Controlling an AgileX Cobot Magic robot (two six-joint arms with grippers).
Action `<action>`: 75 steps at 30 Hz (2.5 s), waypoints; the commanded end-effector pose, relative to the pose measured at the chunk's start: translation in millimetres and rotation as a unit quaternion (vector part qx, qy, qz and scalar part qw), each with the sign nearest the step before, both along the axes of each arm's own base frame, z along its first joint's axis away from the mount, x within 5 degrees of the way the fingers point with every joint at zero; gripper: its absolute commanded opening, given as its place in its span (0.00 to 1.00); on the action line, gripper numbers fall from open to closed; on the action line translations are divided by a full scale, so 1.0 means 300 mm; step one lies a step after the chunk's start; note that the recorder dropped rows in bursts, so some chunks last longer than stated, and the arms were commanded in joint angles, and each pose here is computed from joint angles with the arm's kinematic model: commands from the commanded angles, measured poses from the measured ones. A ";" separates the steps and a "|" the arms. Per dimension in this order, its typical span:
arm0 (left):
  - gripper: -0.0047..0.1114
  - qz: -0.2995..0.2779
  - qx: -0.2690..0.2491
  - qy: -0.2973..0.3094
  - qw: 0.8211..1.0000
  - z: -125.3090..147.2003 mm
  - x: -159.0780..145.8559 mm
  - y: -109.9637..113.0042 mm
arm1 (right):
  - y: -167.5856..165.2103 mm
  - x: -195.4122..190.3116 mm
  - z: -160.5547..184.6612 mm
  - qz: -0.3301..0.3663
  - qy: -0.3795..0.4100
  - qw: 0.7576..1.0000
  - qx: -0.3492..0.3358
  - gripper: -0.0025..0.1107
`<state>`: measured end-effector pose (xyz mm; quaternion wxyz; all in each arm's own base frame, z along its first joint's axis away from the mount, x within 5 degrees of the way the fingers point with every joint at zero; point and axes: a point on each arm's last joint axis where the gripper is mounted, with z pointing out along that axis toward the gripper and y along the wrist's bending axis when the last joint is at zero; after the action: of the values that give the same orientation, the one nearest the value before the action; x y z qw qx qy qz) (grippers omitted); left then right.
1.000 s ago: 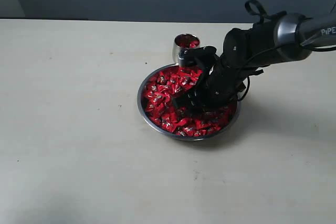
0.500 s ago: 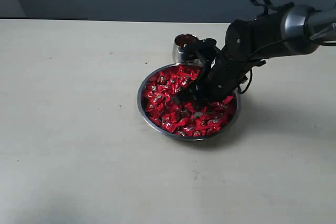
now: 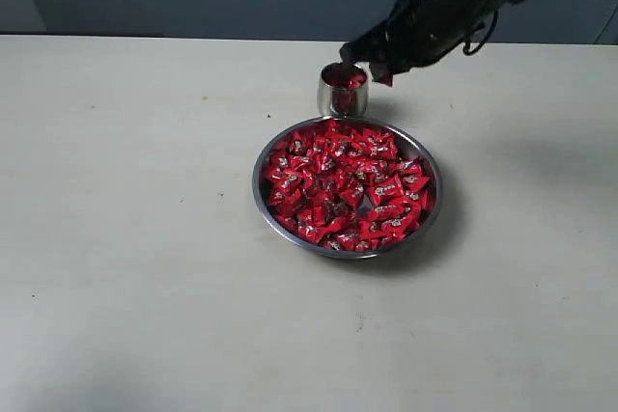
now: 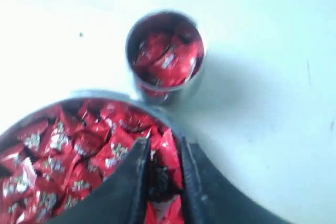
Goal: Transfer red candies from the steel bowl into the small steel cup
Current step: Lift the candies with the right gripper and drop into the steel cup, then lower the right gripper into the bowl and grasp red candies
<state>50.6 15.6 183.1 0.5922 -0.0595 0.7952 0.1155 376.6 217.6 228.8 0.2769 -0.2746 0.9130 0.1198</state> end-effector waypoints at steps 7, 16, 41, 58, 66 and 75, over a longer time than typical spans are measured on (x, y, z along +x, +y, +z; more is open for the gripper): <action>0.04 -0.001 -0.004 -0.003 1.000 -0.004 0.000 -0.001 | 0.077 0.209 -0.078 0.010 0.025 0.999 0.044 0.02; 0.04 -0.001 -0.004 -0.003 1.000 -0.004 0.000 -0.001 | 0.107 0.252 -0.180 0.031 0.046 0.998 0.035 0.08; 0.04 -0.001 -0.004 -0.003 1.000 -0.004 0.000 -0.001 | 0.034 0.060 0.005 0.069 0.133 0.989 0.012 0.44; 0.04 -0.001 -0.004 -0.003 1.000 -0.004 0.000 -0.001 | -0.026 -0.180 -0.297 0.082 0.210 0.973 0.047 0.44; 0.04 -0.001 -0.004 -0.003 1.000 -0.004 0.000 -0.001 | -0.017 -0.150 -0.405 0.044 0.216 0.974 0.053 0.44; 0.04 -0.001 -0.004 -0.003 1.000 -0.004 0.000 -0.001 | 0.026 -0.114 -0.398 0.053 0.210 0.974 0.067 0.44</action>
<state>50.6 15.6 183.1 0.5922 -0.0595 0.7952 0.1155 340.1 222.0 109.1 0.0873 -0.2677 0.9274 0.2464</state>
